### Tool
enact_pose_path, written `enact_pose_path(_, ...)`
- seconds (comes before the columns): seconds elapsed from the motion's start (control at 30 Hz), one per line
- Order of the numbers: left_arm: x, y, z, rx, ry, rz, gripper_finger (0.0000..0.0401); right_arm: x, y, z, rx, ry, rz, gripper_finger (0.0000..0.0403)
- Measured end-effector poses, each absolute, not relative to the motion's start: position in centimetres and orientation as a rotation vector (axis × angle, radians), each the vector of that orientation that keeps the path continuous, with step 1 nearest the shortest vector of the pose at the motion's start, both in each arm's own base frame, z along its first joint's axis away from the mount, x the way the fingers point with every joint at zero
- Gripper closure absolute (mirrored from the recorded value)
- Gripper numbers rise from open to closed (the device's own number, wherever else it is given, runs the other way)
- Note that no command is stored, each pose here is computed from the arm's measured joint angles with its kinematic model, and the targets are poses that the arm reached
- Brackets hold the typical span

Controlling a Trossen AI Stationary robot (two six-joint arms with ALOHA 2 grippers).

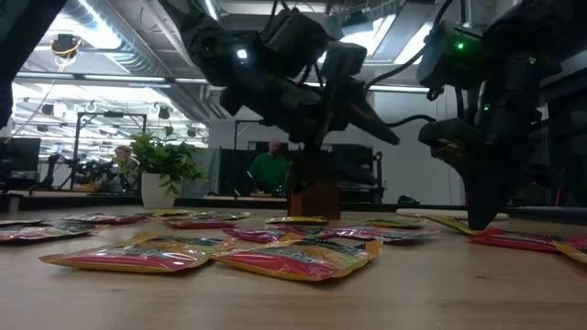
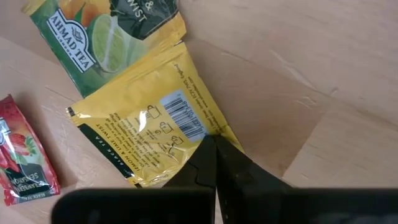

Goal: Pick & Place Tea
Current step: Put the yellow tea bag into the left section of the wooden organizer

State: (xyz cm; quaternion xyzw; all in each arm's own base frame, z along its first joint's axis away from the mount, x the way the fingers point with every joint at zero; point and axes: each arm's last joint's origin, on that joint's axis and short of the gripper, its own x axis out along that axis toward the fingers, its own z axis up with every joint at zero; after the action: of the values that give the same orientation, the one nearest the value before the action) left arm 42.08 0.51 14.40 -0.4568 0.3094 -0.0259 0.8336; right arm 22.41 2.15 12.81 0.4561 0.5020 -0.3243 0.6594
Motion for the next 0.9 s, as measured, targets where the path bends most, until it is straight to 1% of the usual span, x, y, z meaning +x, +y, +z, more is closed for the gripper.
enact_pose_path(0.17,42.4,0.4,13.6,-0.993,0.670,-0.045,0.0162,22.4,2.1,12.8,1.034,1.136,-0.732,0.0403)
enact_pose_path(0.27,42.5,0.4,13.7,-0.984,0.657,-0.039,0.0162,22.4,2.1,12.8,1.034,1.136,-0.732,0.0403)
enact_pose_path(0.47,42.5,1.1,13.7,-0.992,0.634,0.012,0.0162,22.4,2.2,12.8,1.039,1.141,-0.727,0.0403)
enact_pose_path(0.6,42.5,1.5,13.0,-1.007,0.655,0.033,0.0162,22.4,2.2,12.8,1.040,1.140,-0.725,0.0403)
enact_pose_path(0.9,42.7,1.4,12.5,-1.043,0.649,0.040,0.0162,22.5,2.2,12.8,1.045,1.144,-0.718,0.0403)
